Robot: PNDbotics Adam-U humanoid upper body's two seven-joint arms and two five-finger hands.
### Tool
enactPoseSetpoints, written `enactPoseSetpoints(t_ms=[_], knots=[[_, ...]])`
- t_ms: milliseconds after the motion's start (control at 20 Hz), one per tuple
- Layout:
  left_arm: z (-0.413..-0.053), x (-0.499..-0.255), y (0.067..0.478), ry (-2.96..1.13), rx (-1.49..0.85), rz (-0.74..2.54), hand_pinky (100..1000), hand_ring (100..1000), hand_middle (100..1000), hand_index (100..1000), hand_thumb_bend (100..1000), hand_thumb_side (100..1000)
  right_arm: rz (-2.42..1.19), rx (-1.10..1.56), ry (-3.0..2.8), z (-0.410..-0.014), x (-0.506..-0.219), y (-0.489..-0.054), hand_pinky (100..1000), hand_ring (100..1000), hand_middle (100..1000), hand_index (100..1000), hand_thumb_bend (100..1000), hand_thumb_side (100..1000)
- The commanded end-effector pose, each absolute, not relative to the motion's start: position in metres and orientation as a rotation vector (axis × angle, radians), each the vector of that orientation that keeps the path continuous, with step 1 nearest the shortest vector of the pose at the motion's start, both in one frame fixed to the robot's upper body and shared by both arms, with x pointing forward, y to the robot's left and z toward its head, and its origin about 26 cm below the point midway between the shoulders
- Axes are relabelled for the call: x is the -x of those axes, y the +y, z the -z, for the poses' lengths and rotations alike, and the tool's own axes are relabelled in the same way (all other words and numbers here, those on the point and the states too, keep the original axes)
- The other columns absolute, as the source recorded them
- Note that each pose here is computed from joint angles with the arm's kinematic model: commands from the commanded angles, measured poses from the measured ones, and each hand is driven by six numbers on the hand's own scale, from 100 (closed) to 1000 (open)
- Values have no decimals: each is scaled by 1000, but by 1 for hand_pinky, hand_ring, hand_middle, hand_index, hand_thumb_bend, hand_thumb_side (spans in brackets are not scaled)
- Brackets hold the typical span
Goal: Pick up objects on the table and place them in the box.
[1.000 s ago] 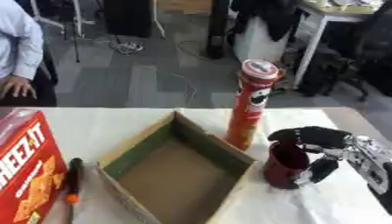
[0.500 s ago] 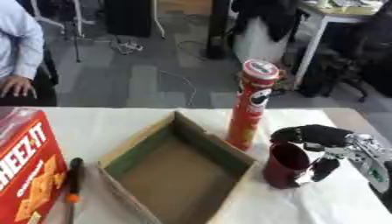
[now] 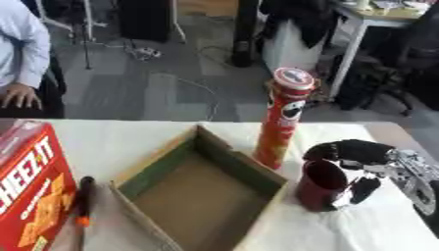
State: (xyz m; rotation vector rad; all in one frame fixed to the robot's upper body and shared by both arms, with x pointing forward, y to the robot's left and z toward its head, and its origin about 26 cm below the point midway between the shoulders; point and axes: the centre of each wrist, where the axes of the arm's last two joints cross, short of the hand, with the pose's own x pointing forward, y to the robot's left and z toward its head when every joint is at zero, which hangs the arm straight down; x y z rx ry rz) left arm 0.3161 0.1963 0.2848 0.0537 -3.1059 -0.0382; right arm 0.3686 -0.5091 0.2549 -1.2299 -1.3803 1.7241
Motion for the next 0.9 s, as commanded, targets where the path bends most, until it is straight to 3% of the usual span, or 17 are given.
enactPoseSetpoints(t_ms=[50,150,550,900], knots=[[-293,-313,198,-3139,-66,33,973,888,786,758,100,996,-1750,1270,-1301,-266,-362,-519,583,792,853,859,588,611],[-293,-313,198,-3139,-67,32,973,888,786,758,100,996,-1752,1269,-1299,-266,-362,-519,581,791,848,857,584,609],[-293,-313,199,-3135,-75,24,974,888,785,757,100,997,-1765,1267,-1293,-267,-362,-518,537,635,745,784,497,592],[-293,-313,199,-3132,-80,21,974,887,784,757,100,998,-1775,1256,-1313,-270,-363,-515,523,580,707,751,466,598]])
